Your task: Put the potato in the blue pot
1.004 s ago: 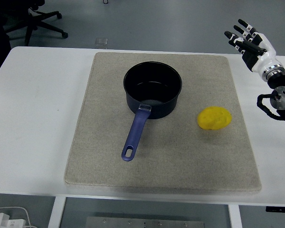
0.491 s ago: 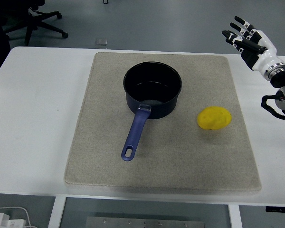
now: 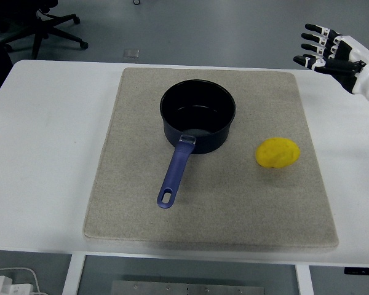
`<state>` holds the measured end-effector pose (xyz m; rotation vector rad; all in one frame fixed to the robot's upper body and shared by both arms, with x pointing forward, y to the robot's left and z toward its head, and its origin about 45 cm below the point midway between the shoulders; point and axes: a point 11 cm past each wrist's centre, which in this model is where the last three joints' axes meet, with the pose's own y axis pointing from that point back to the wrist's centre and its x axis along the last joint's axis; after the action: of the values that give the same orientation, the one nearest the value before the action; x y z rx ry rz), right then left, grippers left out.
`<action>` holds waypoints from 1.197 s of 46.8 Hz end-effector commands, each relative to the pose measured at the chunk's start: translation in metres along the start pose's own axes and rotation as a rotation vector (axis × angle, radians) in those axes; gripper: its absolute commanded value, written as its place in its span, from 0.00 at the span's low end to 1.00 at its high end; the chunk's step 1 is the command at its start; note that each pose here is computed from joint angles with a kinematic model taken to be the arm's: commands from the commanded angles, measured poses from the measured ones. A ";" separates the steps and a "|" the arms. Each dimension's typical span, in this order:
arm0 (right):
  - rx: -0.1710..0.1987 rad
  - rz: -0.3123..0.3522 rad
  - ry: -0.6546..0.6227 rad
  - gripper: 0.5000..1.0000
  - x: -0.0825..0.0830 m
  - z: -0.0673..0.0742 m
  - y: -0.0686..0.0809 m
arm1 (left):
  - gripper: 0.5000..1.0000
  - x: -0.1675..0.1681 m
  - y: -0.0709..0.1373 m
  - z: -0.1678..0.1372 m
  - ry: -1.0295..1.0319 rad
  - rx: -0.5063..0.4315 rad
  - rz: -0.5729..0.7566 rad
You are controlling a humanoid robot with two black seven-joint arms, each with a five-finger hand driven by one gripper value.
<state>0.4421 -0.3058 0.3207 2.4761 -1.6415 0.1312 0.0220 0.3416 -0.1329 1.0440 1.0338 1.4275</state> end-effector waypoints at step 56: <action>-0.197 -0.585 0.884 0.86 -0.071 0.047 0.023 | 0.99 0.000 0.000 0.000 0.000 -0.001 0.000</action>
<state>0.3924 -0.2566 0.2700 2.1458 -0.5472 0.7848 0.0225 0.3416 -0.1329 1.0435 1.0331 1.4276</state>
